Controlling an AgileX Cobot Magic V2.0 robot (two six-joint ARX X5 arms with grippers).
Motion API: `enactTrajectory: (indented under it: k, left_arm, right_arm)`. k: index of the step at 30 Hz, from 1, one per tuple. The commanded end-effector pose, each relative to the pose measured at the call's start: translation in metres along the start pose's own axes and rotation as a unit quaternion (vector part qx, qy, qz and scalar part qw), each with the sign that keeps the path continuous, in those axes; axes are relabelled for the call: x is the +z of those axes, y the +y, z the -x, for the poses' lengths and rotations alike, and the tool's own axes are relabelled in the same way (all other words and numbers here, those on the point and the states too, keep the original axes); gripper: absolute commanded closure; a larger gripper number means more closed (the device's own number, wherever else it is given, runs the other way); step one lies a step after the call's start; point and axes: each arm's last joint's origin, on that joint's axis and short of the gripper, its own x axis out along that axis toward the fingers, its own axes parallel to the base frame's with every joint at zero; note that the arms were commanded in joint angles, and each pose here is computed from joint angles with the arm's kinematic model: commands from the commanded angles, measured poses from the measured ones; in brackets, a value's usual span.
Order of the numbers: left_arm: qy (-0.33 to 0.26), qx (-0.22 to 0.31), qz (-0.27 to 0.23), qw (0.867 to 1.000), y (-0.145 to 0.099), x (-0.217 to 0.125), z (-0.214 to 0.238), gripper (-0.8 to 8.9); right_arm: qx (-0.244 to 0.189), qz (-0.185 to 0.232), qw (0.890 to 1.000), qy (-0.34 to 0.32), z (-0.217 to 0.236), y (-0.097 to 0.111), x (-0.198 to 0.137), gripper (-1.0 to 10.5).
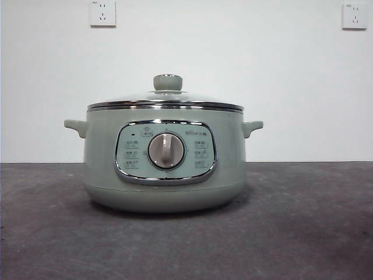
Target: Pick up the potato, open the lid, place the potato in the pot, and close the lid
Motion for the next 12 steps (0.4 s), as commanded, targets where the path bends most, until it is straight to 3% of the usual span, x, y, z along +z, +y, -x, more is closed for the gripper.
enactTrajectory:
  k: [1,12]
  left_arm:
    - [0.001,0.003,-0.002,1.000,0.0004,-0.0026,-0.0011,8.15]
    - [-0.002,0.003,-0.002,1.000,0.0004,-0.0022,-0.0007,8.15]
  right_arm:
    - [-0.003,-0.003,1.000,-0.001,-0.0013,-0.0002,-0.0027,9.5]
    - [-0.003,-0.003,1.000,-0.001,-0.0013,-0.0002,-0.0027,9.5]
